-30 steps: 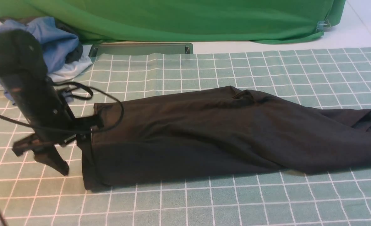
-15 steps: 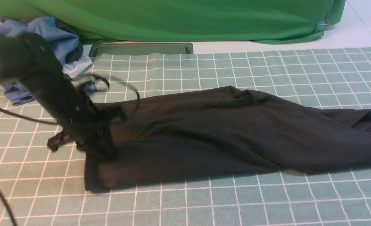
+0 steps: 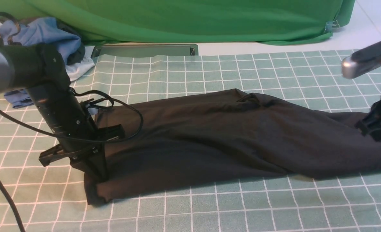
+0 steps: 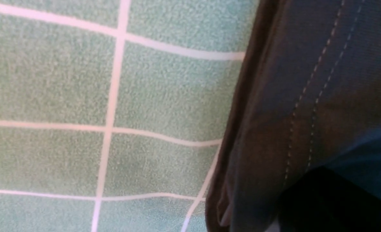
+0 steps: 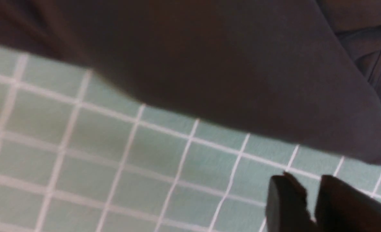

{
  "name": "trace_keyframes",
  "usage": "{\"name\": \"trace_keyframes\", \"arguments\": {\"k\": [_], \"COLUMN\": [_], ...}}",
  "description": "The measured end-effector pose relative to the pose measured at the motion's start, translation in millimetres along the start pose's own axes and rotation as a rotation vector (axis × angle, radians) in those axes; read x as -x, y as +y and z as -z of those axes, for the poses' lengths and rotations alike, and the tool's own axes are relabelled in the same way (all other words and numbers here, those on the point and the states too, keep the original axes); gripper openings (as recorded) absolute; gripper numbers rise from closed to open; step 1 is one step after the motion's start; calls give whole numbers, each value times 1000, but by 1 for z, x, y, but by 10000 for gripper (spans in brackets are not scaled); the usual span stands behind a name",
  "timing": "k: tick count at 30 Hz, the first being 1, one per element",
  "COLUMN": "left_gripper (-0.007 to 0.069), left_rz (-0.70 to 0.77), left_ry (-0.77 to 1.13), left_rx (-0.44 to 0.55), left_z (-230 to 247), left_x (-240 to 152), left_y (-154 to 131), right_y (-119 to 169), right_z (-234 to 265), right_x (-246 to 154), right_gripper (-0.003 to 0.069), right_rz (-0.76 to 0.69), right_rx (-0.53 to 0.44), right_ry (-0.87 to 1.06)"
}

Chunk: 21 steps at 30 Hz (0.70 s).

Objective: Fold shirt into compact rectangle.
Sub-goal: 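Pull the folded dark garment lengthwise by its ends to straighten it flat on the table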

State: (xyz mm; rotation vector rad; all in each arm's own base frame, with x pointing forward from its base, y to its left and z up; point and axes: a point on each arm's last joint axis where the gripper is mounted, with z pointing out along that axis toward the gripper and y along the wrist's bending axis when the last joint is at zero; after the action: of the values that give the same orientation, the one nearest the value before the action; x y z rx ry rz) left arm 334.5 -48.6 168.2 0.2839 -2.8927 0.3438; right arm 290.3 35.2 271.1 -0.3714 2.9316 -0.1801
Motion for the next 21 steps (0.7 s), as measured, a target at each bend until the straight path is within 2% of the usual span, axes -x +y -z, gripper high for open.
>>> {"name": "trace_keyframes", "arguments": {"k": [3,8,15,21], "left_gripper": [60,155,293,325], "left_rz": [1,-1,-3,-4], "left_ry": [0,-1,-1,-8], "left_rx": [0,7,15,16], "left_z": [0,0,0,0], "left_x": [0,0,0,0], "left_y": [0,1,2,2], "right_y": [-19,-59,-101,-117], "right_z": [-26,-53,-96,-118], "right_x": [15,29,21,12], "right_gripper": [340,471,512,511], "right_rz": [-52,-153,-244,-306], "right_rx": [-10,-26,-10,22], "right_ry": [62,112,243,303]}}
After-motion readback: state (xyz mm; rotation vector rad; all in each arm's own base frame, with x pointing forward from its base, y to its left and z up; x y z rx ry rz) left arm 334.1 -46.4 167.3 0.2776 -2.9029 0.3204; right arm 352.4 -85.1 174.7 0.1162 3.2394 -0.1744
